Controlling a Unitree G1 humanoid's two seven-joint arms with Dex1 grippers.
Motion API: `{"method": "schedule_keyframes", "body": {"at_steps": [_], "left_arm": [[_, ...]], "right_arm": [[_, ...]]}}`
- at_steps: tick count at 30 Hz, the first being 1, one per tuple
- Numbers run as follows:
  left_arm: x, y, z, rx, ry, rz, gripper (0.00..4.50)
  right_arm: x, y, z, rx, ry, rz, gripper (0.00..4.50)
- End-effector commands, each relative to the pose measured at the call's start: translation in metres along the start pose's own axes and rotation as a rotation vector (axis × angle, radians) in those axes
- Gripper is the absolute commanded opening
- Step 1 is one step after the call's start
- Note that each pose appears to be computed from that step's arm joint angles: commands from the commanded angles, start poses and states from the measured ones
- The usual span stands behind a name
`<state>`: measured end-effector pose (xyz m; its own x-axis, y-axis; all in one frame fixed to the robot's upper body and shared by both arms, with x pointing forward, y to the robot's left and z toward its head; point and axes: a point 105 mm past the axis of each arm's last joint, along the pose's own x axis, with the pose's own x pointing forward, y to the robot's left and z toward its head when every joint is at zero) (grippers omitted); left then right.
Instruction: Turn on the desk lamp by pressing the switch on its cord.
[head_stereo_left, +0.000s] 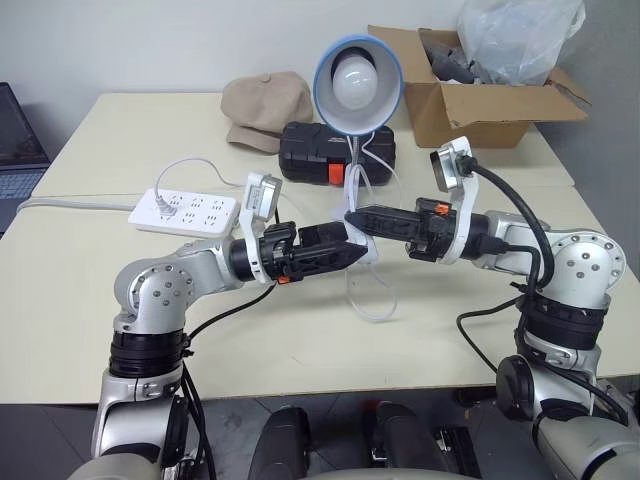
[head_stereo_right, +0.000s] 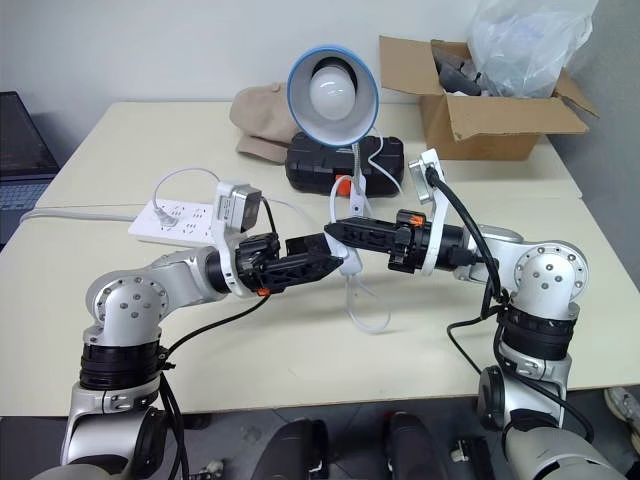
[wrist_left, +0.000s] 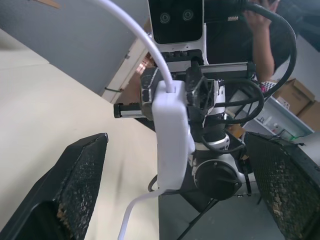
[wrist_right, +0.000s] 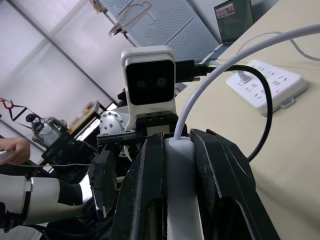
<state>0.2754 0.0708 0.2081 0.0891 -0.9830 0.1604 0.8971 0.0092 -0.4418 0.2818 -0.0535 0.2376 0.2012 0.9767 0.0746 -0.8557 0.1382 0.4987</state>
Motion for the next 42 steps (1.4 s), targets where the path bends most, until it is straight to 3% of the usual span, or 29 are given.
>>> {"method": "schedule_keyframes", "body": {"at_steps": [1, 9, 19, 30, 42], "left_arm": [[0.0048, -0.0062, 0.0028, 0.016, -0.013, -0.042, 4.5], [0.0077, -0.006, 0.0016, 0.01, -0.016, -0.056, 4.5], [0.0091, -0.0052, 0.0012, 0.006, -0.021, -0.066, 2.32], [0.0087, -0.0077, -0.0028, 0.002, -0.01, -0.085, 0.57], [0.0072, -0.0095, -0.0037, 0.002, -0.006, -0.093, 0.53]], "right_arm": [[0.0039, 0.0146, 0.0085, -0.042, -0.014, 0.06, 0.39], [0.0071, 0.0181, 0.0077, -0.039, -0.011, 0.069, 0.39], [0.0083, 0.0194, 0.0103, -0.037, -0.016, 0.069, 0.39], [0.0094, 0.0207, 0.0144, -0.034, -0.03, 0.07, 0.39], [0.01, 0.0193, 0.0167, -0.024, -0.044, 0.064, 0.39]]}}
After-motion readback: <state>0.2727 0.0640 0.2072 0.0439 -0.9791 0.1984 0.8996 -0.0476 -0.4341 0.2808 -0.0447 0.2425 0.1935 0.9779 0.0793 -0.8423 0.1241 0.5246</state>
